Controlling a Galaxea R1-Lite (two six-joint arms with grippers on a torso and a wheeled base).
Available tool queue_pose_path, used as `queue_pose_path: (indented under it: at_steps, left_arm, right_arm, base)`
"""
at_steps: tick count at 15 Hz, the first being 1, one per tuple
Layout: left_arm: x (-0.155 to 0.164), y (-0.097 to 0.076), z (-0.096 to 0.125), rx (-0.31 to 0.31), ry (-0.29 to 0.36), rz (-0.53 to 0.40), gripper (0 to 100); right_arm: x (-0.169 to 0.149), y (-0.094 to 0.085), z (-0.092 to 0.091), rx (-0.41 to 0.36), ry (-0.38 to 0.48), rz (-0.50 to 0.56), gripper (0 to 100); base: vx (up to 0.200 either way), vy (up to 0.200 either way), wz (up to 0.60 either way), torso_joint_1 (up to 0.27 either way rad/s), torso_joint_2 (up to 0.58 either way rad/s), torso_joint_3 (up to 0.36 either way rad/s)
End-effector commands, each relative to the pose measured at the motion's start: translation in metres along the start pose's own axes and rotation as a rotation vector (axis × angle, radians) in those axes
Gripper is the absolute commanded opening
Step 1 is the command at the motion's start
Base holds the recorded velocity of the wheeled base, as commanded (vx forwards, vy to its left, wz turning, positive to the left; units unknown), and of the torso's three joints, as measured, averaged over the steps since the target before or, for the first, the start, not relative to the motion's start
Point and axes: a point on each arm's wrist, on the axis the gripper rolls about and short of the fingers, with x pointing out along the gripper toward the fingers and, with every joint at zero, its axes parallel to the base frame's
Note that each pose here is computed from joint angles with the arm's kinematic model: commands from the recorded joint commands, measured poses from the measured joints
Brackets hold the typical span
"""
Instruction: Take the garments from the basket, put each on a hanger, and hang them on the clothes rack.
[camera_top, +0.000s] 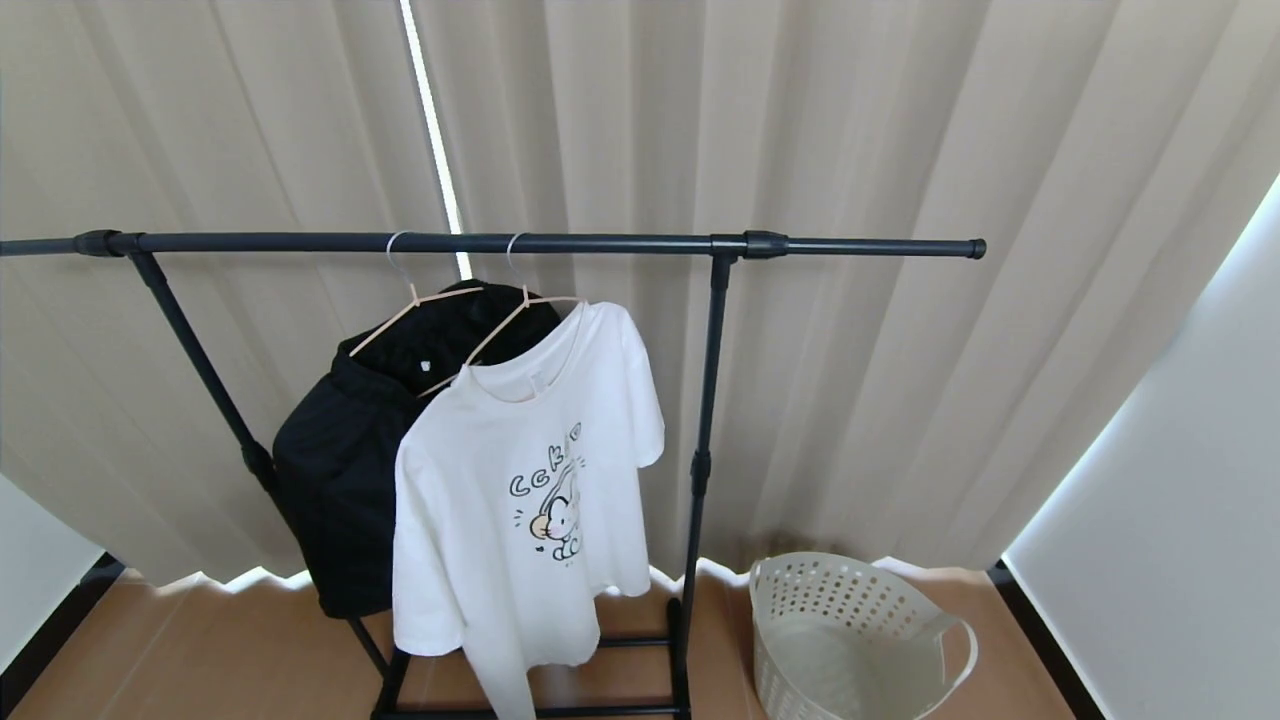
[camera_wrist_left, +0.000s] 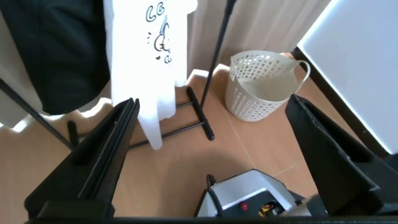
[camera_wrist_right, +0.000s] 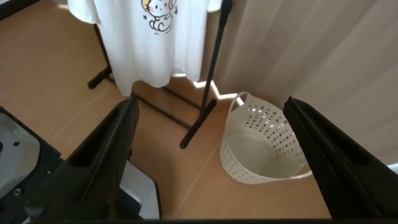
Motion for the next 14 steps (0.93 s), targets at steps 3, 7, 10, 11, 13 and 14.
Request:
queue_pose_path:
  at_steps: [3, 7, 10, 11, 13, 14]
  left_arm:
    - [-0.018, -0.007, -0.006, 0.056, -0.23, 0.161, 100]
    - [-0.025, -0.011, -0.01, 0.09, -0.317, 0.128, 100]
    - [-0.026, -0.01, -0.01, 0.093, -0.319, 0.089, 100]
    - [-0.025, -0.011, -0.01, 0.087, -0.325, 0.169, 100]
    - [-0.025, -0.009, -0.01, 0.067, -0.329, 0.266, 100]
    - [-0.025, -0.009, -0.01, 0.06, -0.333, 0.268, 100]
  right_arm:
    - [-0.016, 0.007, -0.011, 0.016, -0.197, -0.232, 100]
    - [-0.016, 0.007, -0.011, 0.032, -0.199, -0.242, 100]
    - [-0.016, 0.008, -0.011, 0.058, -0.198, -0.206, 100]
    - [-0.015, 0.008, -0.014, 0.052, -0.183, -0.239, 100]
    - [-0.019, 0.012, -0.016, -0.001, -0.25, -0.385, 100]
    - [-0.02, 0.012, -0.016, -0.002, -0.262, -0.366, 100]
  base:
    - [0.0, 0.0, 0.0, 0.0, 0.0, 0.0]
    - [0.0, 0.0, 0.0, 0.0, 0.0, 0.0]
    - [0.0, 0.0, 0.0, 0.0, 0.0, 0.0]
    - [0.0, 0.0, 0.0, 0.0, 0.0, 0.0]
    - [0.0, 0.0, 0.0, 0.0, 0.0, 0.0]
    - [0.0, 0.0, 0.0, 0.0, 0.0, 0.0]
